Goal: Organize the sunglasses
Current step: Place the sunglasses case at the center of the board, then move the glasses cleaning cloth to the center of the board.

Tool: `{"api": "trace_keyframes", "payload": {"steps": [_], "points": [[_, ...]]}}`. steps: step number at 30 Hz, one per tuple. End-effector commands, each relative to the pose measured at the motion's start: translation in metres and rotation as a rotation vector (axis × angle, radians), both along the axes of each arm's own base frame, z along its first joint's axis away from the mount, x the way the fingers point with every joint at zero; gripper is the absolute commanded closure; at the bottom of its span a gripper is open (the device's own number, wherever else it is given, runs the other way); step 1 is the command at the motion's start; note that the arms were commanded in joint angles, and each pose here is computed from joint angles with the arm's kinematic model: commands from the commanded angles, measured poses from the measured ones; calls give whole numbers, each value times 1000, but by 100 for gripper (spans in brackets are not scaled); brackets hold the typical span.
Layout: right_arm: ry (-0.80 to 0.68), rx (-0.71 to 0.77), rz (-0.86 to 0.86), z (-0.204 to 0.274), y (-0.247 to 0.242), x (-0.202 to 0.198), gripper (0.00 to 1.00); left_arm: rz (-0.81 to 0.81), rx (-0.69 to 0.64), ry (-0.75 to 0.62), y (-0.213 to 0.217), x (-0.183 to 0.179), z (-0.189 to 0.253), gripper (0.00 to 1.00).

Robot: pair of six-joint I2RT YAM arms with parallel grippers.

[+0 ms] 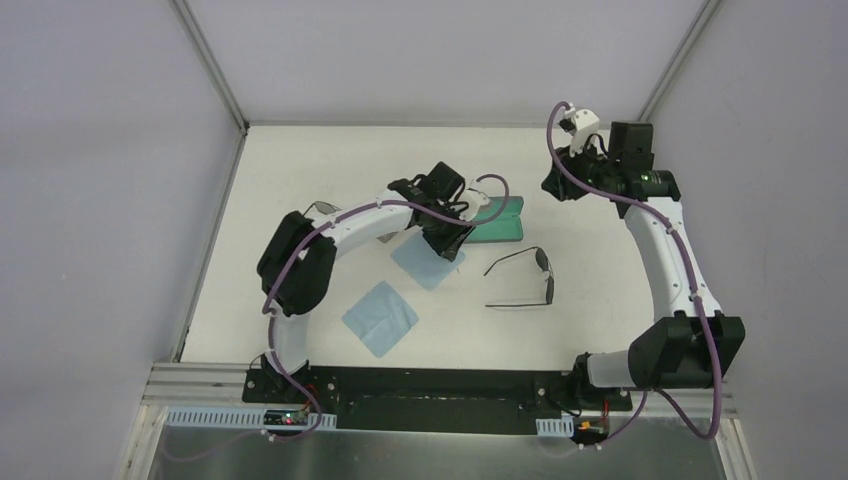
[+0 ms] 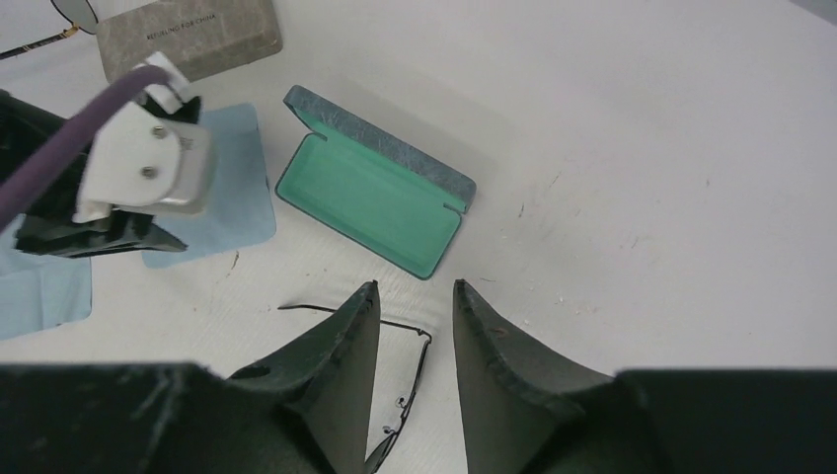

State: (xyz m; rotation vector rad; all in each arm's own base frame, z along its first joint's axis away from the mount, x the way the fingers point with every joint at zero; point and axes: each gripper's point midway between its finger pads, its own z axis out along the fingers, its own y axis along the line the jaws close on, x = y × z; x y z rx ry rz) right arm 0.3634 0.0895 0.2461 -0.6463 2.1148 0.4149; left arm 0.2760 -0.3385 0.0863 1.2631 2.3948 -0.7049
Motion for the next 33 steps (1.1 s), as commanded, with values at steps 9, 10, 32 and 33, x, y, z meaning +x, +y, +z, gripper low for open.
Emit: {"api": "trace_keyframes", "payload": {"steps": [9,10,32,33], "points": [[-86,32,-41,26,-12,-11,64,141,-5,-105,-51,48,-9,69],[-88,30,-40,26,-12,-11,64,143,-7,-99,-53,47,-11,68],[-69,36,-53,16,-18,-12,64,162,66,-130,-58,59,-41,73],[-69,36,-52,16,-18,-13,64,164,69,-128,-57,57,-41,73]]}}
